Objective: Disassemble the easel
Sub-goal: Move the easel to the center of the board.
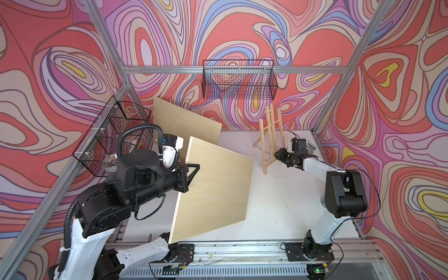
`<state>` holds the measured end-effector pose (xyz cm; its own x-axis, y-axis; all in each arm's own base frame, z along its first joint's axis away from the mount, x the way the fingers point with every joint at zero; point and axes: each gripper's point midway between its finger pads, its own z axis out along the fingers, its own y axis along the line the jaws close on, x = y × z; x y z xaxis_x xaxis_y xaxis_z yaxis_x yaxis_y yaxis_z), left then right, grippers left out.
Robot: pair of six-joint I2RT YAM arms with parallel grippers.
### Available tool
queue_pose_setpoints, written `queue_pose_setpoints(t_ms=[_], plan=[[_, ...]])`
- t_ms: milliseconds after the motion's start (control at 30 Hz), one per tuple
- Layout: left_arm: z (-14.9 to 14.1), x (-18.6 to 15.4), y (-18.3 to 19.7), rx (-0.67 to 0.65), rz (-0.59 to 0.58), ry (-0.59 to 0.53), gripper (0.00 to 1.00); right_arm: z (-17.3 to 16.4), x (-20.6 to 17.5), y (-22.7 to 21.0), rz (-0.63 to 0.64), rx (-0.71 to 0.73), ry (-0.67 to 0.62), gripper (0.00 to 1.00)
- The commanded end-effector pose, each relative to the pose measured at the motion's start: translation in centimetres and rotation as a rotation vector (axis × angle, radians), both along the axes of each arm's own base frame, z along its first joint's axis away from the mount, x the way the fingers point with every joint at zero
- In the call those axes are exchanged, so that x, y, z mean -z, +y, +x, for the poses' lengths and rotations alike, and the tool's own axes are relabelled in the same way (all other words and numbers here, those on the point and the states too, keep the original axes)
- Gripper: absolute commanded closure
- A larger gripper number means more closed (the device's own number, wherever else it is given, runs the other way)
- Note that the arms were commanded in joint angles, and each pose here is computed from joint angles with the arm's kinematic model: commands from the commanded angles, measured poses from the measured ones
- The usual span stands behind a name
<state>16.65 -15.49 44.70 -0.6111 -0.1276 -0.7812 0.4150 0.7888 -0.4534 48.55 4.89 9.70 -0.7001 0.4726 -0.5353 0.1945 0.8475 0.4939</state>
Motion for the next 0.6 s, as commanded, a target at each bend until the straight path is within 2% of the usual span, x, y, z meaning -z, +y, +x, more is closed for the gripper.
queue_pose_setpoints(t_ms=[0, 233, 367, 567], plan=[[0.3, -7.3, -1.0, 0.004, -0.274, -0.164, 1.0, 1.6, -0.3, 0.1, 0.001, -0.016, -0.025, 0.51], [1.6, -6.6, -2.4, 0.014, -0.304, -0.118, 1.0, 2.3, -1.1, -0.1, -0.014, -0.005, -0.029, 0.5], [2.9, -5.9, -3.4, 0.022, -0.339, -0.071, 1.0, 1.1, -2.8, 0.2, 0.011, -0.01, -0.075, 0.49], [6.0, -3.5, -4.4, 0.019, -0.454, 0.071, 1.0, -2.0, -5.5, 0.3, 0.034, -0.003, -0.092, 0.47]])
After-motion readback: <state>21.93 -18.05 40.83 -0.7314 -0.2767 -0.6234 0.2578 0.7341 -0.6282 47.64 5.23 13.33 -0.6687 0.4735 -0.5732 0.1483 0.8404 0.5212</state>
